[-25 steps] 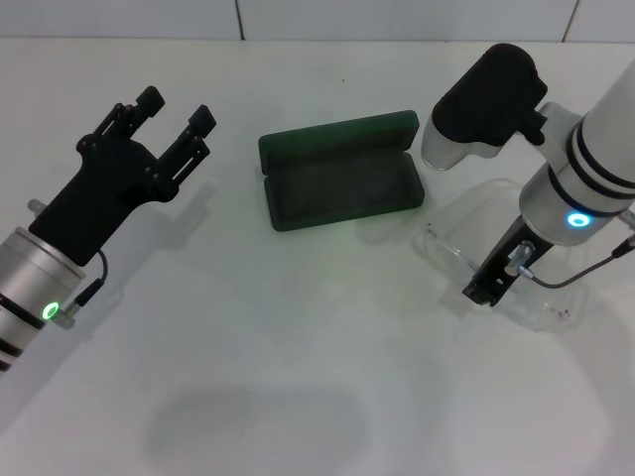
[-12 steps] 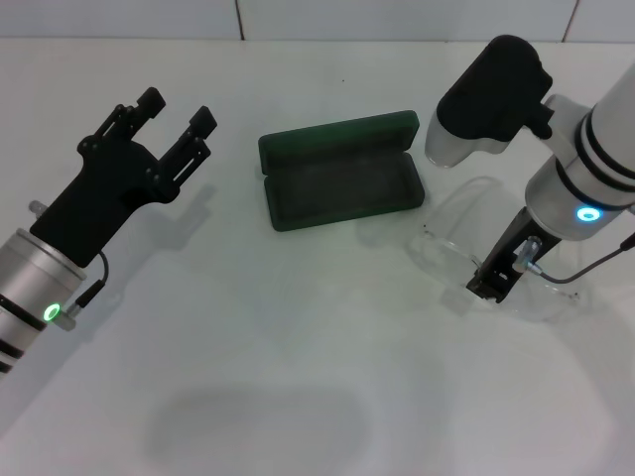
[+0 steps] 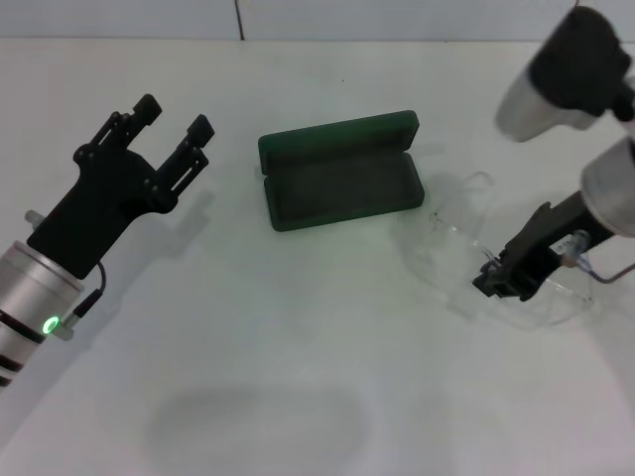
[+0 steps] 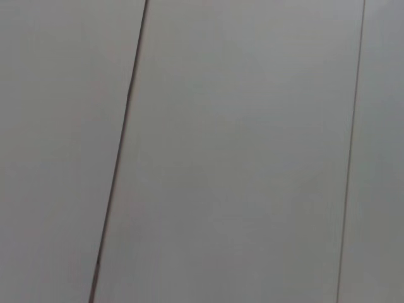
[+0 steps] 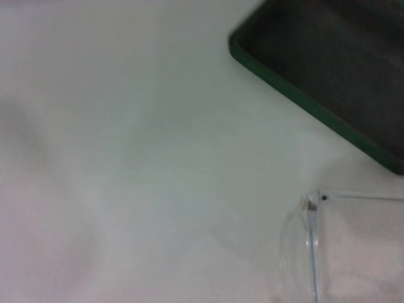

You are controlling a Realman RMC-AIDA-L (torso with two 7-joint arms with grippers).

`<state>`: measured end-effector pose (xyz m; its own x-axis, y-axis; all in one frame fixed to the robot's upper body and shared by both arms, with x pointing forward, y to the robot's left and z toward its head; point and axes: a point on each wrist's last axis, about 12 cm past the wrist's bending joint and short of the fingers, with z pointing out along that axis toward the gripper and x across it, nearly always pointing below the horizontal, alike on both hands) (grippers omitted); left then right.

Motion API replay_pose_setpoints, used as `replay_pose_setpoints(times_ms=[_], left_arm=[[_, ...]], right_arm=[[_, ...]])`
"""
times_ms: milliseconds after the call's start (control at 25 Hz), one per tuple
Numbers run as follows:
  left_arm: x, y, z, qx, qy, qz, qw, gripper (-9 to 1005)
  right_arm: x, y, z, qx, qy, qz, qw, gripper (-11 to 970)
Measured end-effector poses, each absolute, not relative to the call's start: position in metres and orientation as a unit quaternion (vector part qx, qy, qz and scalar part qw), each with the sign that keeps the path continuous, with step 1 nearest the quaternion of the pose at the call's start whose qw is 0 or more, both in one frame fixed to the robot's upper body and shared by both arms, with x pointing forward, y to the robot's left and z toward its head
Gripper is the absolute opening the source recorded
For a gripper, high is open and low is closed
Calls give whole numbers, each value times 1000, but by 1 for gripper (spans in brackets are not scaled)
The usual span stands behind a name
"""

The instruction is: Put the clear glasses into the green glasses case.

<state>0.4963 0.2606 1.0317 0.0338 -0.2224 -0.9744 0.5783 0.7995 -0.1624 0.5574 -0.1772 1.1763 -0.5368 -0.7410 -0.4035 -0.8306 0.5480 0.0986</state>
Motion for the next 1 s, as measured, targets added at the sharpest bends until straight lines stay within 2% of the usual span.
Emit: replay_pose_setpoints(times_ms=[400,760,1000], left_arm=[[493,268,1033,106,626,-273,723,720],[493,274,1034,81,622,-266,732,714],[504,255,1049,171,603,-347,698,713]], right_arm=[[550,-219,1172,-439,823,252,258,124],[544,-235,1157,-468,719,341,384,125],[540,-242,1146,-480,658,369,449,125]])
